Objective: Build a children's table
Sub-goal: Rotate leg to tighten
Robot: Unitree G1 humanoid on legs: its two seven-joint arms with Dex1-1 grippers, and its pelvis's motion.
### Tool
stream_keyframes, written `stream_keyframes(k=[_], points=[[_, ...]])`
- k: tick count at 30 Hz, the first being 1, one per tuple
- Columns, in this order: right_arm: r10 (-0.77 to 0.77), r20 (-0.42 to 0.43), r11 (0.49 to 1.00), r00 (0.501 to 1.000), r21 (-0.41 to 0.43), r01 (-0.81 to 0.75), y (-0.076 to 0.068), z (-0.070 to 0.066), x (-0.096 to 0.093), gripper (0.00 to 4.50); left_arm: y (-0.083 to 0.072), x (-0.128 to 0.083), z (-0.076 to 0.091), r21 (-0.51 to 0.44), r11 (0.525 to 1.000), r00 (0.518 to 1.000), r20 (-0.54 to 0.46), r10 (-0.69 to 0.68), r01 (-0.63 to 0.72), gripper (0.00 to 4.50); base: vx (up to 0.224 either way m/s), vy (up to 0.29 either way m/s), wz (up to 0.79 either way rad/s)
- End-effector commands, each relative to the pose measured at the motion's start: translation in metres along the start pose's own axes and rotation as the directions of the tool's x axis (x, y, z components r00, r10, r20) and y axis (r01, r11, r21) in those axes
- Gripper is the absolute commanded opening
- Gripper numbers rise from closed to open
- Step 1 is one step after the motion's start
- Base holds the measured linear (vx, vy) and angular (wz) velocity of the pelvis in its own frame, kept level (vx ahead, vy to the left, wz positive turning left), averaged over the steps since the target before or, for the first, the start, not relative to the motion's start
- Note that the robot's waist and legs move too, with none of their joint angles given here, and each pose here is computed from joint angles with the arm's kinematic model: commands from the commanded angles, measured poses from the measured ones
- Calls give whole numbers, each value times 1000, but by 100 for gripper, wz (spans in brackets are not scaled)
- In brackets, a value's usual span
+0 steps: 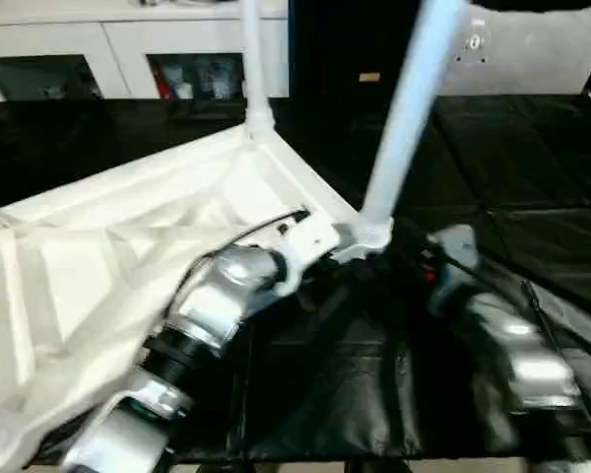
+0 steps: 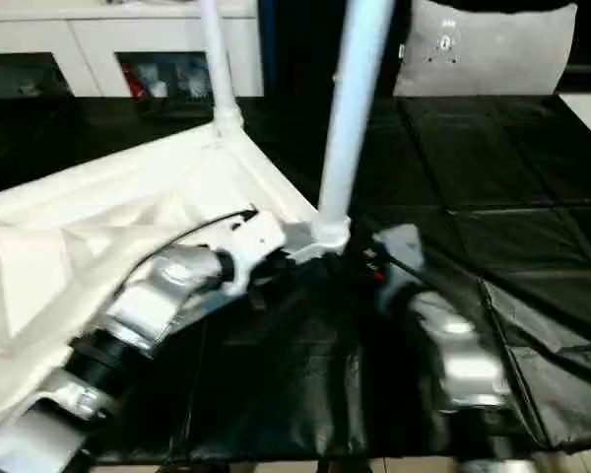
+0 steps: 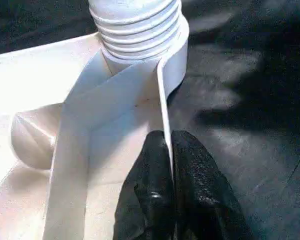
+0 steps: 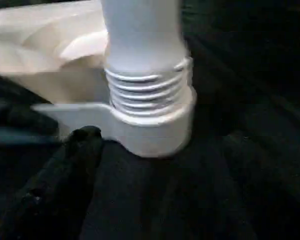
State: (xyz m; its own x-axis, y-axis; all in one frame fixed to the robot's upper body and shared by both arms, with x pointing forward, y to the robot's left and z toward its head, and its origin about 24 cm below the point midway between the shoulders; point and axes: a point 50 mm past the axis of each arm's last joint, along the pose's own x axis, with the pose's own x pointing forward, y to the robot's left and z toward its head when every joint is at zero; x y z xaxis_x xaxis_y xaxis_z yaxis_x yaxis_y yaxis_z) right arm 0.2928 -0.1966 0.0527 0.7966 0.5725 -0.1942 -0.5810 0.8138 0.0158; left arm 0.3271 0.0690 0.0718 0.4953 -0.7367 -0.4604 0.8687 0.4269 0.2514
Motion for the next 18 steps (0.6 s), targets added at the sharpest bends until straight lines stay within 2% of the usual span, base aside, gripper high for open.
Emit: stream_keyframes(k=[1,5,6,11,13,14,17,18], points=[[111,27,991,993,-71,-109,0,14,-7,444,-1,-5,-4,64,994,996,5,-94,93,0,0,0,0],[212,-8,970,977,-121,-211,-1,21,-13,444,-3,-11,-9,118,974,981,-20,-192,193,0,0,0,0],[295,-42,941,955,-160,-298,-1,28,-17,444,-7,-18,-14,185,934,952,-58,-301,306,0,0,0,0],[340,-69,920,938,-183,-347,0,31,-17,444,-9,-22,-17,216,903,928,-87,-361,371,0,0,0,0],[433,-141,860,890,-230,-455,6,33,-14,444,-12,-30,-20,239,838,872,-121,-475,490,0,0,0,0],[433,-141,860,890,-230,-455,6,33,-14,444,-12,-30,-20,239,838,872,-121,-475,490,0,0,0,0],[535,-210,787,818,-228,-573,14,31,-11,444,-13,-34,-20,262,788,830,-149,-538,557,0,0,0,0],[551,-222,774,804,-224,-592,15,30,-11,429,-13,-35,-20,268,777,821,-152,-550,570,0,0,0,0]])
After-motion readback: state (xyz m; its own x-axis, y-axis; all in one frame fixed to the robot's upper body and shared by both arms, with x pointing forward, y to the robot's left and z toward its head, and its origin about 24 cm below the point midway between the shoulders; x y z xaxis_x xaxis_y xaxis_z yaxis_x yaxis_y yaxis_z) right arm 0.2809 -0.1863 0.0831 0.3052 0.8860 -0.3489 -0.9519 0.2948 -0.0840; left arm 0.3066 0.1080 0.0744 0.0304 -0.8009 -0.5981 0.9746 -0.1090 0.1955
